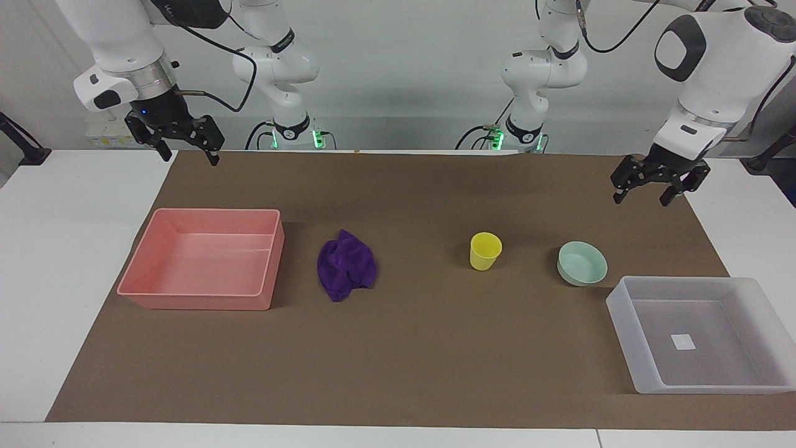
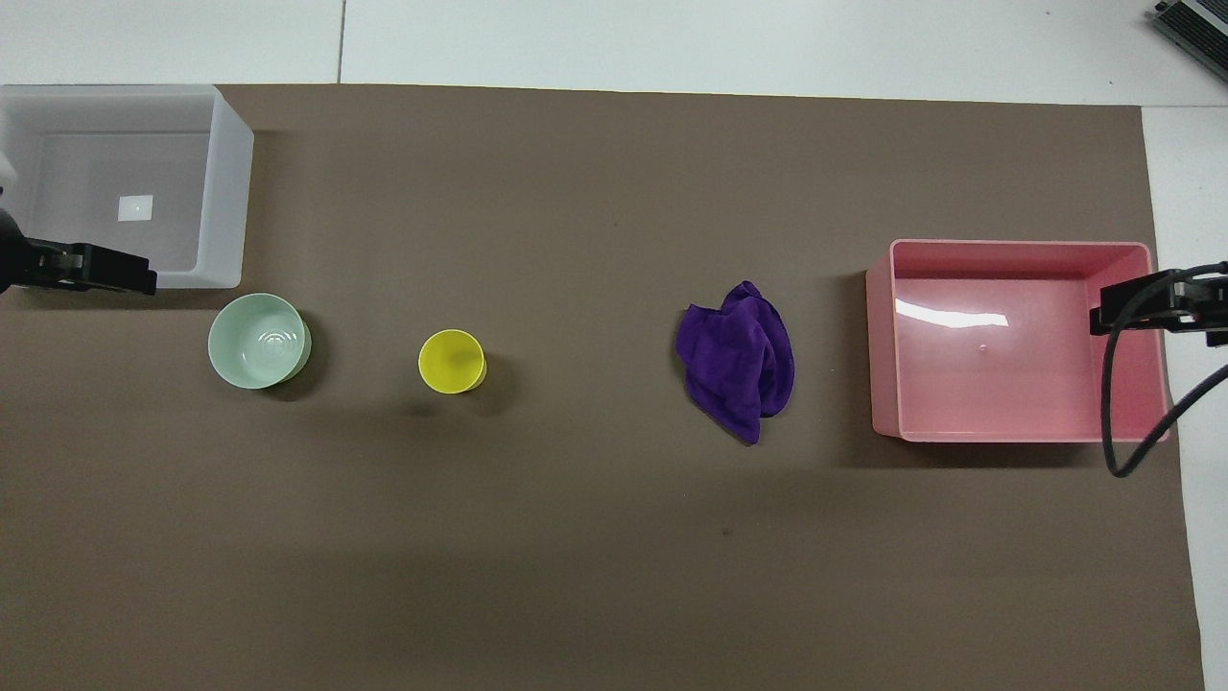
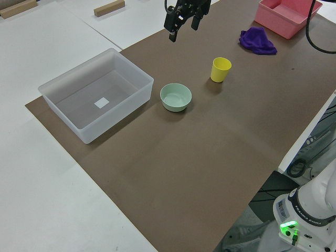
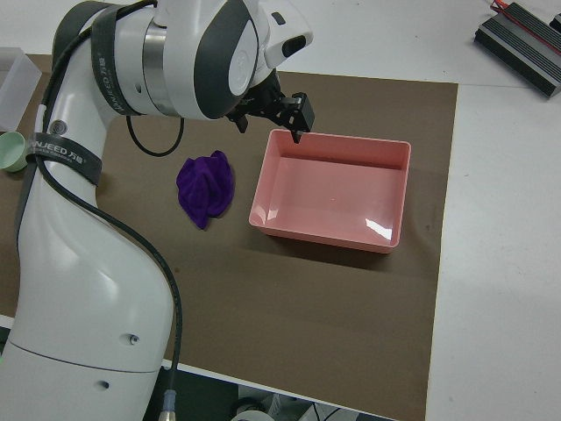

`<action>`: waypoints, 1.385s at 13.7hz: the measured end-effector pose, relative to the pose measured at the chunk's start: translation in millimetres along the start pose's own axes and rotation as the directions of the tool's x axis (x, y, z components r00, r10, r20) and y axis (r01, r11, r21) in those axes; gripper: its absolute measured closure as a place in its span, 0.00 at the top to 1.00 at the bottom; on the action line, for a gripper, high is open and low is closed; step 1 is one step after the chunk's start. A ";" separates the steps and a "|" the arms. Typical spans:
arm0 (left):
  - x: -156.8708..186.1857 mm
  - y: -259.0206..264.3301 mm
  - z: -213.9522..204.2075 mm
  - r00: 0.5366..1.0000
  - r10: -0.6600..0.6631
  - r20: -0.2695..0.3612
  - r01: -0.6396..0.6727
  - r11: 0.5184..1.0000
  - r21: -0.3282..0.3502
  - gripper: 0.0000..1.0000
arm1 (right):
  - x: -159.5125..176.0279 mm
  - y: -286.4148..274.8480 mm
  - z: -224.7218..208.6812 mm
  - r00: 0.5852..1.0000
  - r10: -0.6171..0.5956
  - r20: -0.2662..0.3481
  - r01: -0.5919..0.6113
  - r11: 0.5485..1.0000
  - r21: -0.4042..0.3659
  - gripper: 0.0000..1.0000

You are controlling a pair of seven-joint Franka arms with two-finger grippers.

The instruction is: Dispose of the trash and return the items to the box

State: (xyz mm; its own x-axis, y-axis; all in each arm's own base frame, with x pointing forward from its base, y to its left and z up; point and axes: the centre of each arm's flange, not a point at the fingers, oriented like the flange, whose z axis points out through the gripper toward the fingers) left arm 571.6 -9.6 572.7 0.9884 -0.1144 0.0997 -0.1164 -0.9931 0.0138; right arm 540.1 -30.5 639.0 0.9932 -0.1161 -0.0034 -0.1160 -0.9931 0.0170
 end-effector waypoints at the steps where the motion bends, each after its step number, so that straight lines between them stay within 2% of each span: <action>1: -0.1 -0.6 13.7 1.000 -0.001 -0.004 0.001 1.000 0.001 1.00 | 0.0 0.0 0.0 1.000 0.000 0.000 0.000 1.000 0.000 1.00; 11: -18.1 -41.7 170.9 0.995 -0.069 -0.068 0.070 0.997 0.023 1.00 | 0.0 0.0 0.0 1.000 0.000 0.000 0.000 1.000 0.000 1.00; 16: -29.0 -39.9 224.0 0.996 -0.067 -0.059 0.069 0.997 0.025 1.00 | 0.0 -0.4 0.0 1.000 -0.001 0.000 0.001 1.000 0.000 1.00; 19: -35.4 -38.2 240.5 0.997 -0.066 -0.046 0.067 0.997 0.025 1.00 | -0.2 -3.3 0.0 1.000 -0.006 0.000 0.006 1.000 0.000 1.00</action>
State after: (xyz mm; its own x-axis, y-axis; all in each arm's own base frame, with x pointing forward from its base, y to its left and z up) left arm 564.4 26.3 329.4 0.9884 -0.0478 0.1438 -0.0477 -0.9989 -0.0040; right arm 540.3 -27.3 639.0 0.9939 -0.1101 -0.0035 -0.1101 -0.9938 0.0171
